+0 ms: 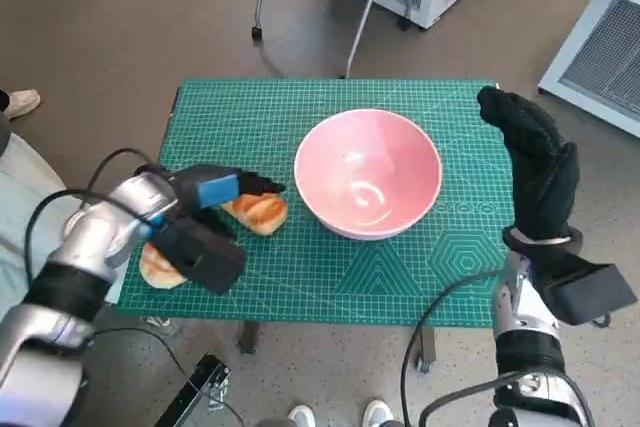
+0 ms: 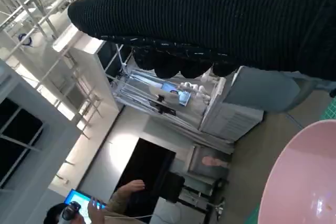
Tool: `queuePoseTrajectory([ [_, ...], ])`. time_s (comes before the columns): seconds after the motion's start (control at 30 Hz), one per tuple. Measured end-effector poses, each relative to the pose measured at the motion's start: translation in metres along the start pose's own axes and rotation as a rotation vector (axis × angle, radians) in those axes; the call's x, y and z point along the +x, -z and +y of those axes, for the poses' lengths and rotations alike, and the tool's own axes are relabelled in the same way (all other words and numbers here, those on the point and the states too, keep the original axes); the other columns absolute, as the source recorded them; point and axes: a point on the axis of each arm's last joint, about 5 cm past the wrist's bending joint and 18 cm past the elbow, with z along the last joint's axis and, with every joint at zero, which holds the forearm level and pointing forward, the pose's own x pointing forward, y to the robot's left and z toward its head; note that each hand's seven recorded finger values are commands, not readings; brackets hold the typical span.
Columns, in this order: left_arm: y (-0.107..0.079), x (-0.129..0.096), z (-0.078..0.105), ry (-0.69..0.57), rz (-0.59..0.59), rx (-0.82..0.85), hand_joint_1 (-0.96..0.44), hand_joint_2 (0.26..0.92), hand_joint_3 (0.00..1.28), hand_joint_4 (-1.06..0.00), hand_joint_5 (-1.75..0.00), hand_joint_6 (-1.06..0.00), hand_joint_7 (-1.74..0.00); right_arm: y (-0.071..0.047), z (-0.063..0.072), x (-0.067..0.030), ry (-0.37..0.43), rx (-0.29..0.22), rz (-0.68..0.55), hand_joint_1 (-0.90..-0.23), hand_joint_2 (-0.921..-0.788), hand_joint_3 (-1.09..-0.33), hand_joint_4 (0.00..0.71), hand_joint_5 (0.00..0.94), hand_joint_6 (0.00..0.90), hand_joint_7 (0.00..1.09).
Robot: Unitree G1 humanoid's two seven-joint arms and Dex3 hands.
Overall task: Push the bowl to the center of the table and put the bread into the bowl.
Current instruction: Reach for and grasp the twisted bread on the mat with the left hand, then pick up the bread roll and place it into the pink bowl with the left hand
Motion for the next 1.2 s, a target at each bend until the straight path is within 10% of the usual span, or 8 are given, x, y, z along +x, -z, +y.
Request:
queuePoseTrajectory([
  [0.33, -0.003, 0.013, -0.007, -0.042, -0.027, 0.088, 0.07, 0.919, 0.21, -0.72, -0.09, -0.8, -0.14, 0.001, 0.001, -0.002, 0.009, 0.011, 0.005, -0.689, -0.921, -0.816, 0.409, 0.01, 0.176, 0.65],
  [0.43, -0.001, 0.013, -0.008, -0.062, -0.03, 0.124, 0.02, 0.92, 0.24, -0.5, -0.93, -0.61, -0.99, 0.001, 0.003, -0.0021, 0.009, 0.016, 0.006, -0.684, -0.921, -0.816, 0.41, 0.009, 0.178, 0.65],
  [0.67, 0.003, 0.014, -0.008, -0.121, -0.035, 0.206, 0.0, 0.705, 0.65, -0.51, -1.24, -0.4, -1.67, 0.002, 0.004, -0.0025, 0.011, 0.02, 0.008, -0.677, -0.921, -0.816, 0.411, 0.009, 0.182, 0.65],
  [0.77, 0.005, 0.013, -0.009, -0.137, -0.031, 0.225, 0.0, 0.707, 0.64, -0.5, -1.34, -0.43, -1.58, 0.002, 0.004, -0.0025, 0.011, 0.02, 0.008, -0.675, -0.921, -0.817, 0.411, 0.008, 0.183, 0.64],
  [0.83, 0.006, 0.013, -0.009, -0.142, -0.028, 0.23, 0.0, 0.892, 0.24, -0.55, -1.13, -0.52, -1.47, 0.002, 0.004, -0.0026, 0.011, 0.02, 0.008, -0.672, -0.921, -0.818, 0.412, 0.007, 0.184, 0.64],
  [1.2, 0.044, -0.013, 0.021, -0.215, 0.111, 0.163, 0.0, 0.92, 0.12, -0.57, -1.23, -0.62, -1.23, 0.003, 0.004, -0.0044, 0.017, 0.032, 0.013, -0.667, -0.921, -0.804, 0.412, 0.006, 0.19, 0.63],
])
